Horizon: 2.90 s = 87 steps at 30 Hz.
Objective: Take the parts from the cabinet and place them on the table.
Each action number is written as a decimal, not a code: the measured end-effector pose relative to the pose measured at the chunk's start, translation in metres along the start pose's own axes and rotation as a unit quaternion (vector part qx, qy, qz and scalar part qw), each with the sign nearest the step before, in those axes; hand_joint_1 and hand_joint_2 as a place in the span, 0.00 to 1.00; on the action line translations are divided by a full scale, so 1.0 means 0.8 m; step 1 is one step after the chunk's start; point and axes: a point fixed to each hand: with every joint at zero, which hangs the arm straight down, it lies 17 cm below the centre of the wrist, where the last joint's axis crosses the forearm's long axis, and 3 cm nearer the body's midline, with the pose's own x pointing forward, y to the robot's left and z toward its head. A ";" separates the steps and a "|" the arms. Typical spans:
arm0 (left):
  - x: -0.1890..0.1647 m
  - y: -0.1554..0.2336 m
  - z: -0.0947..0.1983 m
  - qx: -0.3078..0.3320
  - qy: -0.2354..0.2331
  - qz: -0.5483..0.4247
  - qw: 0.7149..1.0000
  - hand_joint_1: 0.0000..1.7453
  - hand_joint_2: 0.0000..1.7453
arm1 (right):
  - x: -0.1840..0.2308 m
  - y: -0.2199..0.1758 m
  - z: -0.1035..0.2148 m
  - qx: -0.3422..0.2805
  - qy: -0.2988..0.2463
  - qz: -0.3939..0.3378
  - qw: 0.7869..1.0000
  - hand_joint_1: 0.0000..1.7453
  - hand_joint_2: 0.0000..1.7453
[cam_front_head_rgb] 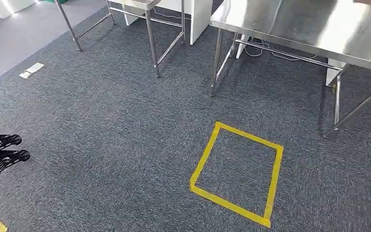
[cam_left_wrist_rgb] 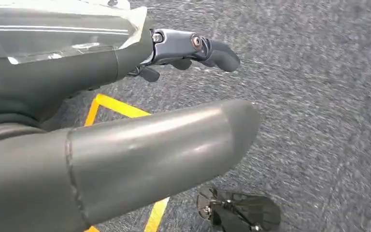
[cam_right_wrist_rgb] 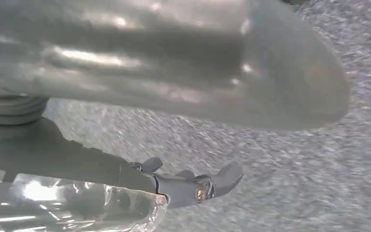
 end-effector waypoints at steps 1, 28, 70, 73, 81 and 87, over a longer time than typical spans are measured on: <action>0.000 -0.002 0.001 -0.001 0.001 0.000 1.000 0.00 0.00 | 0.001 -0.001 -0.001 0.001 0.000 -0.001 1.000 0.00 0.00; 0.005 -0.008 0.002 -0.006 -0.004 -0.014 1.000 0.00 1.00 | -0.001 0.000 0.000 0.004 0.001 -0.004 1.000 0.00 0.00; -0.003 -0.011 0.002 -0.016 0.013 -0.009 1.000 0.00 1.00 | 0.007 0.001 -0.001 0.005 -0.006 -0.003 1.000 0.00 0.00; 0.001 -0.011 0.001 -0.015 0.011 -0.008 1.000 0.00 1.00 | 0.003 0.000 -0.001 0.005 -0.003 -0.002 1.000 0.00 0.00; 0.000 -0.011 0.001 -0.016 0.012 -0.009 1.000 0.00 1.00 | 0.003 0.000 -0.001 0.004 -0.004 -0.002 1.000 0.00 0.00; 0.003 -0.012 0.000 -0.018 0.010 -0.010 1.000 0.00 1.00 | 0.008 0.002 -0.001 0.006 -0.005 -0.005 1.000 0.00 0.00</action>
